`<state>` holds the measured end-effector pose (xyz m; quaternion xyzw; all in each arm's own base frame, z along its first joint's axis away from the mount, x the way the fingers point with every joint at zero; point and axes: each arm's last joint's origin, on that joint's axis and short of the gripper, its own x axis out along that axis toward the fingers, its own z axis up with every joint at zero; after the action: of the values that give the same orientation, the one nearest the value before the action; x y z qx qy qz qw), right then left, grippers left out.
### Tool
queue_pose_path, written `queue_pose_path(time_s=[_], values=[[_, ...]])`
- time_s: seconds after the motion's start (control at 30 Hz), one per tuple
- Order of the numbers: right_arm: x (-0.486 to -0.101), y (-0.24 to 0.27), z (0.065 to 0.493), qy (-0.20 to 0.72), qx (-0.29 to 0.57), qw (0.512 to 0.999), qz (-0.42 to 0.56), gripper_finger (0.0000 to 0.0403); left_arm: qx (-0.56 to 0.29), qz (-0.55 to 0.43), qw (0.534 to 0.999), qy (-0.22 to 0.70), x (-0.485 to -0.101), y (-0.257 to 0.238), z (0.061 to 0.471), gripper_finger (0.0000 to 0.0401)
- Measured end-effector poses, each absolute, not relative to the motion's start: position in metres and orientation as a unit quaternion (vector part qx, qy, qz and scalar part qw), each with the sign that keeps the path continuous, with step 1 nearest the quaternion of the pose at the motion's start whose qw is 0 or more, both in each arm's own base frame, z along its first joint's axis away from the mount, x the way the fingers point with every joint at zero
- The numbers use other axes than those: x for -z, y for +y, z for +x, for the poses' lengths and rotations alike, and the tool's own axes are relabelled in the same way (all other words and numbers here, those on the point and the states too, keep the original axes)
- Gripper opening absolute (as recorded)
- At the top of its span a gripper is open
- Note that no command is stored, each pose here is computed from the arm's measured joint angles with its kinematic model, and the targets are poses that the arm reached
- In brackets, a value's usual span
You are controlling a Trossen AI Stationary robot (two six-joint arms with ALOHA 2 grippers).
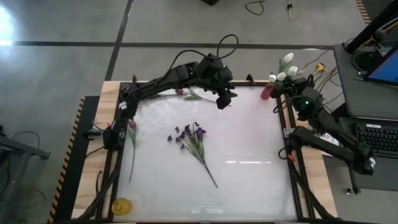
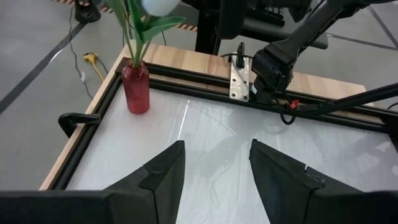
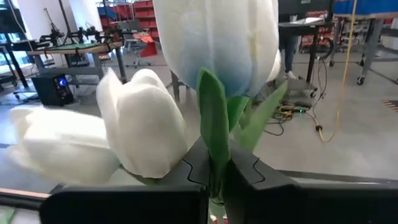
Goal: Sort flowers into vase by color
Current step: Put the white tulip into the red flower vase, then put the middle red tulip into the yellow flower vase
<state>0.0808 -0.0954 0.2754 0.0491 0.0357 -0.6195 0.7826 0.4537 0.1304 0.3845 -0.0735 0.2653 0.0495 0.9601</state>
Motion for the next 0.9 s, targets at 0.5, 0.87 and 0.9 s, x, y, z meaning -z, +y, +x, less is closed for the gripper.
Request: queue_pose_path(time_s=[0.5, 0.87, 0.9], values=[[-0.286, -0.093, 0.079, 0.028, 0.608, 0.792, 0.046, 0.0136, -0.049, -0.073, 0.961, 0.263, -0.387, 0.130, 0.452, 0.0169], [-0.282, -0.088, 0.075, 0.068, 0.602, 0.791, 0.088, 0.0192, -0.049, -0.071, 0.963, 0.256, -0.393, 0.129, 0.449, 0.0169], [-0.282, -0.088, 0.075, 0.069, 0.602, 0.790, 0.091, 0.0195, -0.049, -0.071, 0.963, 0.255, -0.393, 0.129, 0.449, 0.0169]])
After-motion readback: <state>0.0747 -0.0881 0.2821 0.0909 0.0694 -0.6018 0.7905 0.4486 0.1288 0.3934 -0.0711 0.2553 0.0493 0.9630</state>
